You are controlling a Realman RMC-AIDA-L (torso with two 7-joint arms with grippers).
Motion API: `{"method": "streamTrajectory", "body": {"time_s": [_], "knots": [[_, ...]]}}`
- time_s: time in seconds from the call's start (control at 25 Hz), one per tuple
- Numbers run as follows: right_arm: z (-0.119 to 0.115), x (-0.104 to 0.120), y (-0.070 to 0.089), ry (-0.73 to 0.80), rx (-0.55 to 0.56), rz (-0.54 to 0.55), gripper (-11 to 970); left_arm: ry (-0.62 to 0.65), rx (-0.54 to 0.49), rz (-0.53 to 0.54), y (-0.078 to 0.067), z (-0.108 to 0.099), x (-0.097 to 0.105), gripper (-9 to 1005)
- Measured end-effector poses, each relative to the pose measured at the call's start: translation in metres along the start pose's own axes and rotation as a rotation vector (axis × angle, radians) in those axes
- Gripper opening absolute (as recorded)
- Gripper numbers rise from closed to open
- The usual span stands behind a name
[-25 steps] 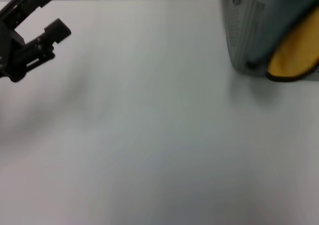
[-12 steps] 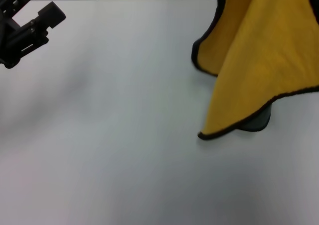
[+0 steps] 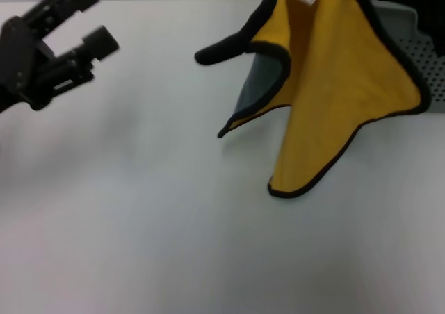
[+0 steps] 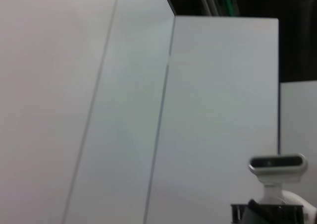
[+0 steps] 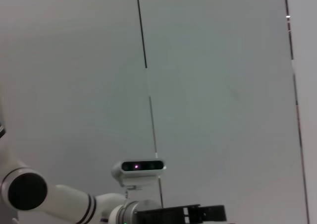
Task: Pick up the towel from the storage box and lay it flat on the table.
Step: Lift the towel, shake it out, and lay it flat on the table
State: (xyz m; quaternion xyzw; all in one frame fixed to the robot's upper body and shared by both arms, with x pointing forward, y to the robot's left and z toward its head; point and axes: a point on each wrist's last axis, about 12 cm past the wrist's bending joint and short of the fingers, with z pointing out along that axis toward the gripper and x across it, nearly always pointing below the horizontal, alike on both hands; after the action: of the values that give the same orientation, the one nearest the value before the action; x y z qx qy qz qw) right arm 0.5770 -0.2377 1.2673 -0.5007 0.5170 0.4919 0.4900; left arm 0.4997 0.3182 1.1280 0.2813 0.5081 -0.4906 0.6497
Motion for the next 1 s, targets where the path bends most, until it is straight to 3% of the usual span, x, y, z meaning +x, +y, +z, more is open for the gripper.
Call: {"method": "streamTrajectory", "body": {"time_s": [0.28, 0.8, 1.0], "knots": [[0.014, 0.006, -0.006, 0.012, -0.028, 0.003, 52, 0.047, 0.048, -0.030, -0.001, 0.011, 0.008, 846], [0.048, 0.025, -0.020, 0.095, 0.025, -0.043, 63, 0.037, 0.041, -0.055, -0.002, 0.015, 0.012, 845], [0.066, 0.030, -0.023, 0.141, 0.020, -0.075, 67, 0.094, 0.045, -0.100, 0.002, 0.028, 0.022, 845]]}}
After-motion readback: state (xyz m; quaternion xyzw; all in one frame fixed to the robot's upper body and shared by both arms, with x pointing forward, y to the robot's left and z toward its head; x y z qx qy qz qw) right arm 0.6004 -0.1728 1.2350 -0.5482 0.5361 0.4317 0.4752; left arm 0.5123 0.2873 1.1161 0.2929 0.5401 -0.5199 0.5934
